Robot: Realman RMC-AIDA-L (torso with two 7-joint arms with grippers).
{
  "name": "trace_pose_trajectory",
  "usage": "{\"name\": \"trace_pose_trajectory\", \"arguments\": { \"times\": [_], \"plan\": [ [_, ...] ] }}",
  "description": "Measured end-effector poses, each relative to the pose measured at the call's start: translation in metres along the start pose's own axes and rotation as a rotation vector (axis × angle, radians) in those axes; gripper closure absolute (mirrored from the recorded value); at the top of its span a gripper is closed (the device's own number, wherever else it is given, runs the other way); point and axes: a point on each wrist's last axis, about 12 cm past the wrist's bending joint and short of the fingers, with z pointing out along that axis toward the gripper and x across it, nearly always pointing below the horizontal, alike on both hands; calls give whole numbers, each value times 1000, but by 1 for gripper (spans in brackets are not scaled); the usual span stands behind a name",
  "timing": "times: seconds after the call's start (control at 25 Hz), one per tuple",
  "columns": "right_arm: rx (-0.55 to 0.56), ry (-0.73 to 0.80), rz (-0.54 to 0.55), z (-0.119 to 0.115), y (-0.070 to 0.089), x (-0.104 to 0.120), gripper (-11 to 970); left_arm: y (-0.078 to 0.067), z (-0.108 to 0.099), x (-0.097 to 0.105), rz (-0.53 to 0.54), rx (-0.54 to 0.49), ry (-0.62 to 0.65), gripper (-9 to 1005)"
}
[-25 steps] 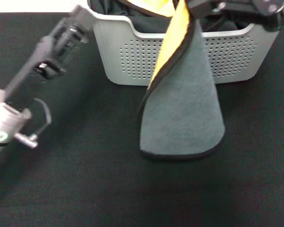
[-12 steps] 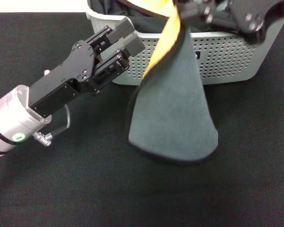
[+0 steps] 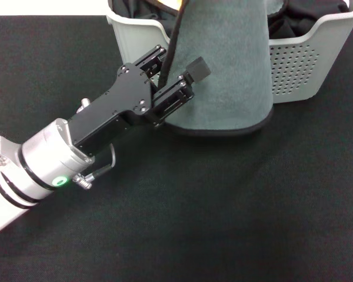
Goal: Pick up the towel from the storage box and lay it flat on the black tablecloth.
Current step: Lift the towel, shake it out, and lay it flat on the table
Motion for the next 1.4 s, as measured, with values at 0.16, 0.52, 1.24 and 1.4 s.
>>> {"name": "trace_pose_trajectory", "arguments": {
  "times": [0.16, 0.52, 1.24, 1.4],
  "plan": [
    [12, -31, -3, 0, -3, -3, 958, 2, 0, 2, 44, -33, 0, 416],
    [56, -85, -5, -10, -6, -7, 957, 7, -10, 1, 63, -107, -8, 416],
    [97, -115, -29, -20, -11, -16, 957, 8, -10, 6, 59, -110, 39, 418],
    [98, -118, -36, -19, -13, -19, 957, 9, -10, 7, 58, -124, 52, 422]
  ]
}}
